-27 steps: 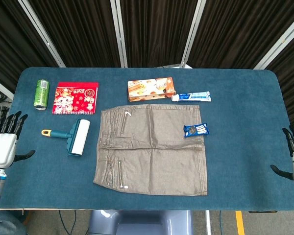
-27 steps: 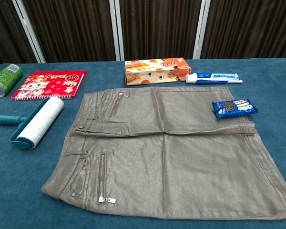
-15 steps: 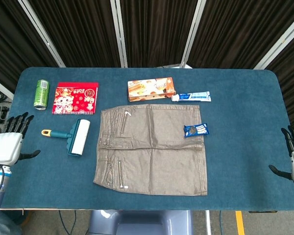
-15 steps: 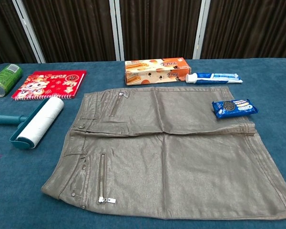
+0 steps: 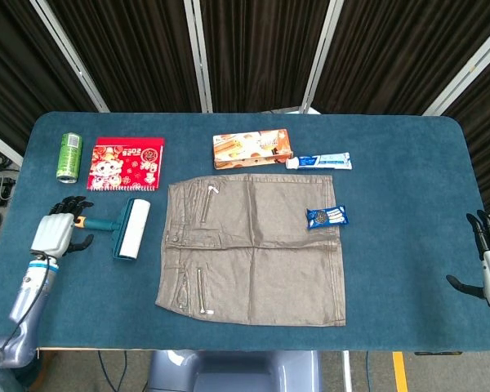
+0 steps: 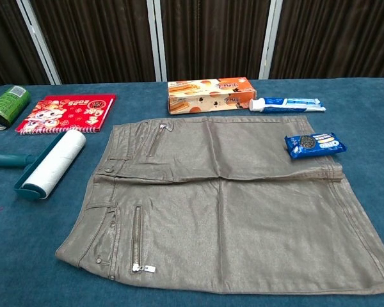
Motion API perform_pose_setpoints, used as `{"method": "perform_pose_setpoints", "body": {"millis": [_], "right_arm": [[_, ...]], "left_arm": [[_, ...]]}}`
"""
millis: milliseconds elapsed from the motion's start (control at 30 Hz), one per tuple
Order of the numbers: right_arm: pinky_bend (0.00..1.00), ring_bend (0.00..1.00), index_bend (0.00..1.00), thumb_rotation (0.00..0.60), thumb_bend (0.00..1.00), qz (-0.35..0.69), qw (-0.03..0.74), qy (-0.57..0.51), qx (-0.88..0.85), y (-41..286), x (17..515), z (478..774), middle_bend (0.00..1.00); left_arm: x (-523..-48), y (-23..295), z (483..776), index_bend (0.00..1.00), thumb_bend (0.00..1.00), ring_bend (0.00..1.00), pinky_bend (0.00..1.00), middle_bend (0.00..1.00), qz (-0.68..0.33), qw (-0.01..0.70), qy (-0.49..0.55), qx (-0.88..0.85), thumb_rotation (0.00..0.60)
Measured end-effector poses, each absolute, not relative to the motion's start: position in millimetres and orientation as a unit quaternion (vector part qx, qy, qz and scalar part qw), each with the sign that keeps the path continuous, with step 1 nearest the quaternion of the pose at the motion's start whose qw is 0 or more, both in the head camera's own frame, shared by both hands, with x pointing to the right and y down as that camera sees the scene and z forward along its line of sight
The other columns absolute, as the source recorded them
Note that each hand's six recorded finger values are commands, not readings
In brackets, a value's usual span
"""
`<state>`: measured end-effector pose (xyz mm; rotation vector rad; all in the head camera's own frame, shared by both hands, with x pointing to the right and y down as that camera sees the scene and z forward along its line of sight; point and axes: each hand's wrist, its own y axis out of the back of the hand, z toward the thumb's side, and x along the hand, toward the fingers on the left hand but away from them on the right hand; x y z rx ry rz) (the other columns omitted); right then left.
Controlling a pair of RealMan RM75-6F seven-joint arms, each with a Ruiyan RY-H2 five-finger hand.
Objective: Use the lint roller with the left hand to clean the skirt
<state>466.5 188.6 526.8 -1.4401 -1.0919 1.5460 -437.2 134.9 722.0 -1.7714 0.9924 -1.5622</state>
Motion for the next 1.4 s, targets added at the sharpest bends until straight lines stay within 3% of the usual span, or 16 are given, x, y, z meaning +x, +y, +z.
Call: {"method": "perform_pose_setpoints", "body": {"millis": [367, 1000, 1400], "right_arm": [[0.0, 0.0, 0.0, 0.6, 0.0, 0.611, 0.367, -0.419, -0.562, 189.1, 466.9, 532.3, 0.0], [0.0, 0.0, 0.0, 0.6, 0.0, 0.618, 0.361, -0.414, -0.562, 189.1, 468.2, 537.6, 0.0], [0.0, 0.0, 0.0, 0.6, 0.0, 0.619, 0.357, -0.413, -0.564, 188.9, 467.9, 539.2, 0.0]], "left_arm": [[-412.3, 131.8, 757.8, 0.29, 0.37, 0.14, 0.21, 0.19, -0.577, 0.254, 0.361, -0.688, 0.6], [-401.4, 129.8, 763.4, 0.36, 0.4, 0.22, 0.28, 0.26, -0.572, 0.263, 0.352, -0.693, 0.6], [-397.7, 127.6, 763.6, 0.44, 0.58, 0.28, 0.34, 0.33, -0.571, 0.263, 0.35, -0.694, 0.6]]}}
